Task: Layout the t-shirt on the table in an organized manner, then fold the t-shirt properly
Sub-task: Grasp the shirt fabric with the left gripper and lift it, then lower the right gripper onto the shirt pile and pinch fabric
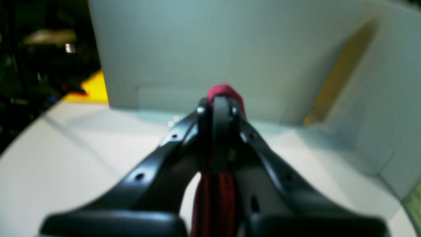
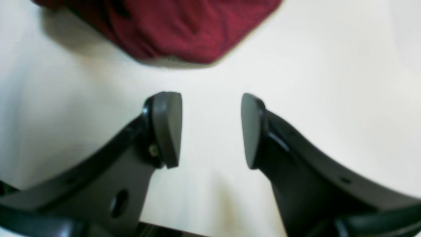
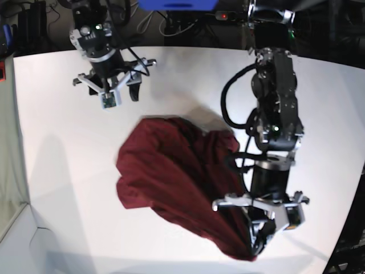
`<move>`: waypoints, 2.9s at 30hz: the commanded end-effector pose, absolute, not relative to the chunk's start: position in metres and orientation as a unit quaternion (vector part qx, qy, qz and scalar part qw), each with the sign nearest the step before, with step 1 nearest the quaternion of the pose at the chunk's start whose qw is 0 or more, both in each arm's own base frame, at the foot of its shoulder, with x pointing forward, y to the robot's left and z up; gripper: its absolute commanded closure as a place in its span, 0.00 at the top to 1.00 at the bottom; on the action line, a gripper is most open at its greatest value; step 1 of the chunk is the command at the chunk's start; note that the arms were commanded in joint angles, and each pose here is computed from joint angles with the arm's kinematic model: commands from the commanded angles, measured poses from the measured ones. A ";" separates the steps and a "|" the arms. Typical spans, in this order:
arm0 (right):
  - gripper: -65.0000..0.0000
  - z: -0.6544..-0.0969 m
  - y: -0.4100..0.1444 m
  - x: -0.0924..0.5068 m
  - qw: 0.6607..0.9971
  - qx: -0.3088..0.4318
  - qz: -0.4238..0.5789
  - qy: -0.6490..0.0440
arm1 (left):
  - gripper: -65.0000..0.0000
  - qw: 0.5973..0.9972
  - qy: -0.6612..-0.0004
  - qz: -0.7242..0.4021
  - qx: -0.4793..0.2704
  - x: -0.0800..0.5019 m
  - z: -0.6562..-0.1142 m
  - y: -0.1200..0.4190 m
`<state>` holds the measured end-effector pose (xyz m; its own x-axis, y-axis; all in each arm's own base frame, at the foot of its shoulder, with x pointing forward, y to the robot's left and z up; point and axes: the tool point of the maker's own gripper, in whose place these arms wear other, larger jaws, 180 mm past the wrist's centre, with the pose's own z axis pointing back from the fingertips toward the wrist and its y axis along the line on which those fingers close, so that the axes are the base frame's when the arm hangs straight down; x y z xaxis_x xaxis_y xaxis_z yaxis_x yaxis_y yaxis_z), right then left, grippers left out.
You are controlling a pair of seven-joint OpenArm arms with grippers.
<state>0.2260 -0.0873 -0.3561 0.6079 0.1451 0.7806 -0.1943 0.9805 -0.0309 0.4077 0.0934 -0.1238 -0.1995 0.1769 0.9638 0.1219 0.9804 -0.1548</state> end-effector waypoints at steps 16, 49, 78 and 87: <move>0.46 -0.322 -0.157 0.263 0.869 -0.052 0.045 -0.490 | 0.00 0.767 -0.633 -0.067 -0.087 0.305 -0.268 0.084; 0.71 -0.315 0.109 0.346 0.809 0.140 0.273 -0.502 | 0.00 0.870 -0.458 -0.173 -0.062 0.197 -0.383 0.111; 0.70 -0.368 0.126 0.358 0.808 0.124 0.320 -0.479 | 0.00 0.876 -0.450 -0.161 -0.067 0.189 -0.389 0.106; 0.24 -0.367 0.126 0.358 0.808 0.124 0.319 -0.480 | 0.00 0.875 -0.452 -0.161 -0.066 0.192 -0.388 0.106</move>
<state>0.3467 0.1171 -0.3887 0.3855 0.4277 0.8176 -0.6383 0.7635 -0.0984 0.1882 0.1071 -0.3957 0.5642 -0.2266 0.7939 0.3404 0.9399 0.0263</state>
